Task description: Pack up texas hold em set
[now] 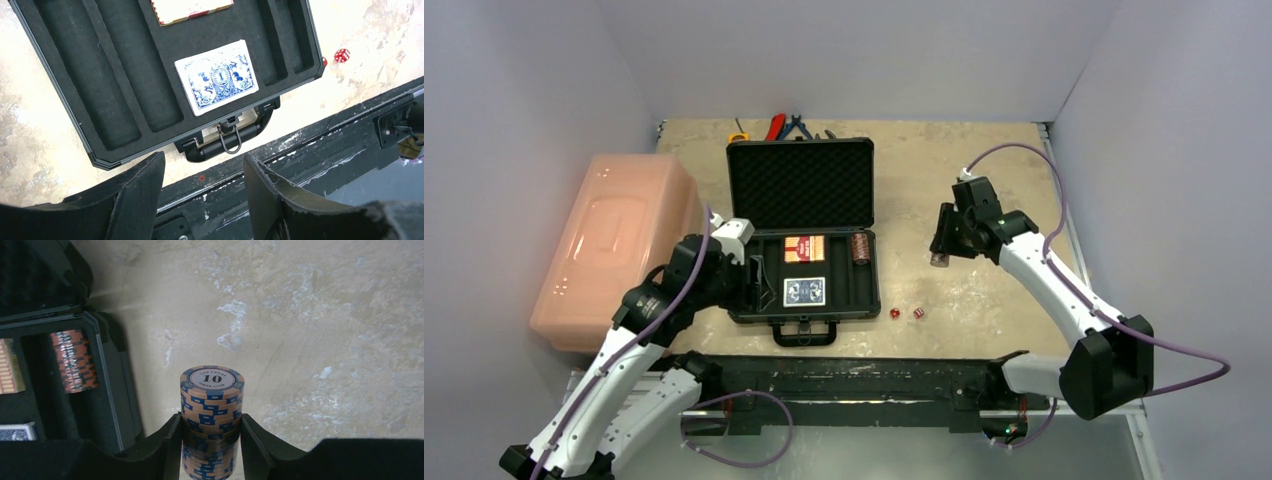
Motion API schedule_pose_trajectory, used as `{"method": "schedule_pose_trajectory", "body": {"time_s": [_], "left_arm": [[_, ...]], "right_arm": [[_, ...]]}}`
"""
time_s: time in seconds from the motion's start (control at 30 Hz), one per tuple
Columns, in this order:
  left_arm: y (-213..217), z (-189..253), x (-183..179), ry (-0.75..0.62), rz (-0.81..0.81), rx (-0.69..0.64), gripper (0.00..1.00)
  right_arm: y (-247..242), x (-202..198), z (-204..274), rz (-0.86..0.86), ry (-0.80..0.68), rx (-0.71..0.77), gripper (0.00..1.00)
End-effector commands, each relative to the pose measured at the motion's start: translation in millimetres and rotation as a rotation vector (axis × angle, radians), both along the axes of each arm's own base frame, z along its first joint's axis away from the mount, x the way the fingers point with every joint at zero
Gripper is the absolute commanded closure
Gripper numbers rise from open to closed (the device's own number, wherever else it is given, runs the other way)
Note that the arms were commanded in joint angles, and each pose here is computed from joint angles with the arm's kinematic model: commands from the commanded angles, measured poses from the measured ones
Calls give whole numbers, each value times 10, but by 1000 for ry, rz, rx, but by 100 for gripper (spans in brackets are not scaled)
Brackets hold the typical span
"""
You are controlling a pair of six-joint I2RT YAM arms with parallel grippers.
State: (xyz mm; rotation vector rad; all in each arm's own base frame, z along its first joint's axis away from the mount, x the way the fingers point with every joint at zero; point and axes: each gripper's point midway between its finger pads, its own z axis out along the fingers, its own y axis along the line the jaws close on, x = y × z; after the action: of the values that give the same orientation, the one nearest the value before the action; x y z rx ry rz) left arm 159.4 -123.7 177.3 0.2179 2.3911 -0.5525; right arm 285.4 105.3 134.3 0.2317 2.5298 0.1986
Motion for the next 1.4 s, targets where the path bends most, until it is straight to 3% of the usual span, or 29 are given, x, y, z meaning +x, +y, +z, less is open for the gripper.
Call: {"method": "schedule_pose_trajectory", "body": {"time_s": [0.0,0.33,0.57,1.37], "left_arm": [[-9,58,71,-45,23,-17,42],[8,49,86,-59,28,-12,42],[28,56,88,-69,35,-8,42],[71,73,105,-88,53,4,42]], "right_arm": [[330,202,457,133,-135,125,100],[903,47,562,316,-154,142,100],[1194,15,567,359,-150,188,100],[1832,-243,175,522,-53,137,100]]}}
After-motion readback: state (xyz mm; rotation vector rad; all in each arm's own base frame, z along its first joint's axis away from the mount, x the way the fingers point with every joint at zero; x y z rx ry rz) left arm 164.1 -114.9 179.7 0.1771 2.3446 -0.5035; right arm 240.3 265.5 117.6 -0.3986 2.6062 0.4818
